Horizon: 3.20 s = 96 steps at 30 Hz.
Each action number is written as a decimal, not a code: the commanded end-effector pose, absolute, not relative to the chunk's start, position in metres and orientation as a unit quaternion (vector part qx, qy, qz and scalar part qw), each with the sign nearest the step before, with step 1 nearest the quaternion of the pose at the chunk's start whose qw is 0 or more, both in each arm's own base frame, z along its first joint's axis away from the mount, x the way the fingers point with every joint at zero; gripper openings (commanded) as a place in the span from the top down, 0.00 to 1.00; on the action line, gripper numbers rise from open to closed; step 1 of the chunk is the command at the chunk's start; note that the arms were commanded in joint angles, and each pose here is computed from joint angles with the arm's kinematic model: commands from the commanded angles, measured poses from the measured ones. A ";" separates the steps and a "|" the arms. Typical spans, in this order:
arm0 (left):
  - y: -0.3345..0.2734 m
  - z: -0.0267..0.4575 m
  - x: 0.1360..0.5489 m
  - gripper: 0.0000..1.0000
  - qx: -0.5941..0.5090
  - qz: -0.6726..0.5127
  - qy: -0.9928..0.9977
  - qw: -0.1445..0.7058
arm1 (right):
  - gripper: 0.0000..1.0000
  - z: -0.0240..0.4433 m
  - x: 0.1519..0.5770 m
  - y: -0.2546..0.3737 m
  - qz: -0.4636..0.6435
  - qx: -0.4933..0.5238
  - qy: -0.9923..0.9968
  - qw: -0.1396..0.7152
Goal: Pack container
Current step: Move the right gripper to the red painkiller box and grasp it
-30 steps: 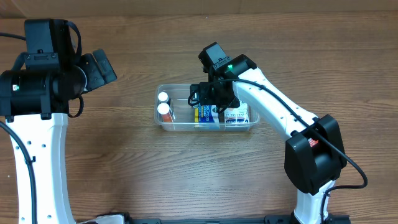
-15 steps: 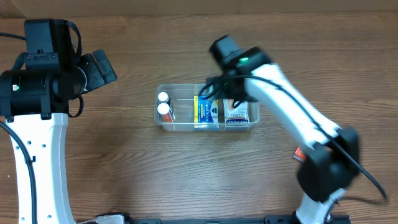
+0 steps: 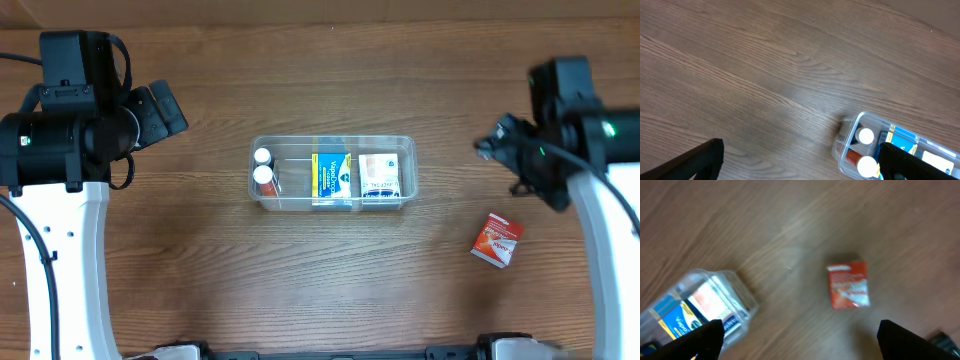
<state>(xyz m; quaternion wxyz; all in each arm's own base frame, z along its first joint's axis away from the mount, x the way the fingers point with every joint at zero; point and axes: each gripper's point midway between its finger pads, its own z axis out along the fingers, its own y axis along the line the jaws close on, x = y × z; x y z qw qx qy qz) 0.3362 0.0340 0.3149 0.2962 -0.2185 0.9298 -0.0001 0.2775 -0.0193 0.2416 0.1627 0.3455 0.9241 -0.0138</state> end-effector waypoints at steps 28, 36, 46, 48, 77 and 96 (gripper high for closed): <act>0.038 0.316 0.336 0.00 -0.212 0.010 0.931 0.298 | 0.00 -0.003 0.236 -0.047 -0.012 0.343 0.937 -0.063; 0.038 0.316 0.336 0.00 -0.212 0.010 0.931 0.298 | 0.00 -0.005 0.237 -0.047 -0.012 0.341 0.938 -0.063; 0.038 0.316 0.337 0.00 -0.208 0.011 0.931 0.300 | 0.00 0.055 0.258 -0.051 0.003 0.329 0.943 0.037; 0.038 0.316 0.337 0.00 -0.208 0.011 0.931 0.300 | 0.00 0.062 0.255 -0.051 0.003 0.319 0.947 0.043; 0.038 0.316 0.336 0.00 -0.208 0.011 0.931 0.298 | 0.04 0.011 0.236 -0.054 -0.016 0.321 0.945 0.052; 0.038 0.316 0.336 0.00 -0.208 0.011 0.932 0.298 | 0.25 -0.003 0.237 -0.055 -0.015 0.322 0.944 0.071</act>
